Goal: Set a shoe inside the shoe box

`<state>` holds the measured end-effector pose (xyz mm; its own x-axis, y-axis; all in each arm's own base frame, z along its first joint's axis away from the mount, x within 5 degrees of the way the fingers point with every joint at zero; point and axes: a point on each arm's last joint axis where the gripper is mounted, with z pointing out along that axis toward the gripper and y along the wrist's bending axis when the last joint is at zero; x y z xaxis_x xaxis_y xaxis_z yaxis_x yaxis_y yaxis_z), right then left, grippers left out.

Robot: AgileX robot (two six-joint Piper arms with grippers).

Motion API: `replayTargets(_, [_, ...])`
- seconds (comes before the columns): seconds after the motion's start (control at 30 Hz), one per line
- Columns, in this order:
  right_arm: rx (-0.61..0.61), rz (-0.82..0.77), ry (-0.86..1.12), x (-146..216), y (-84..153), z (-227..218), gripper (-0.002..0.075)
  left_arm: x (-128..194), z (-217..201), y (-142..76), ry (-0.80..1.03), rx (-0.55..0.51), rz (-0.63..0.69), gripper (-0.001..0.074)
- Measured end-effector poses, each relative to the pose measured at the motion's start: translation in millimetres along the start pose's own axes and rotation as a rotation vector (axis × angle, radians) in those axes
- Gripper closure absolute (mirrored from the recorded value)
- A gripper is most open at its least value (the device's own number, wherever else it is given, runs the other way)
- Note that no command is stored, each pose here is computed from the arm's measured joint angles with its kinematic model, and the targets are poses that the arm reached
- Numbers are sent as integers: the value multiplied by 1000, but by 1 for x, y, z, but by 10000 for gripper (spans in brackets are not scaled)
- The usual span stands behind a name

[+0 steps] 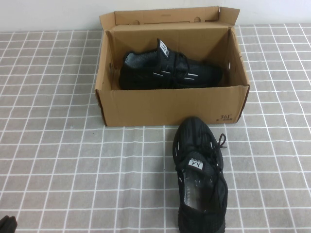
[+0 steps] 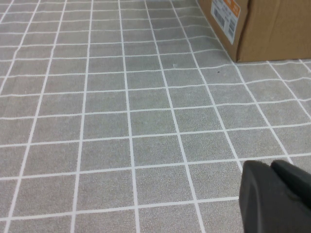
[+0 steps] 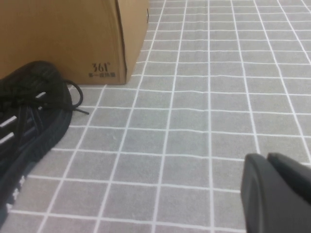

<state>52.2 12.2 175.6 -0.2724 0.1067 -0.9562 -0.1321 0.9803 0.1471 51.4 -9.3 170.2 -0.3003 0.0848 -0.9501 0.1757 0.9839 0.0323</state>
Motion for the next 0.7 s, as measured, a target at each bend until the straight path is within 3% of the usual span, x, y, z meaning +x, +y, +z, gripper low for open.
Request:
replayTargets(0.3, [-41,138,-49,-5,3,0,742,0,0,0,0,0,0,736])
replayTargets(0.57, [-112,654,-268,-26,2,-4,742,0,0,0,0,0,0,736])
replayTargets(0.7, [-125,789,-296,-28,0,-4,742,0,0,0,0,0,0,736])
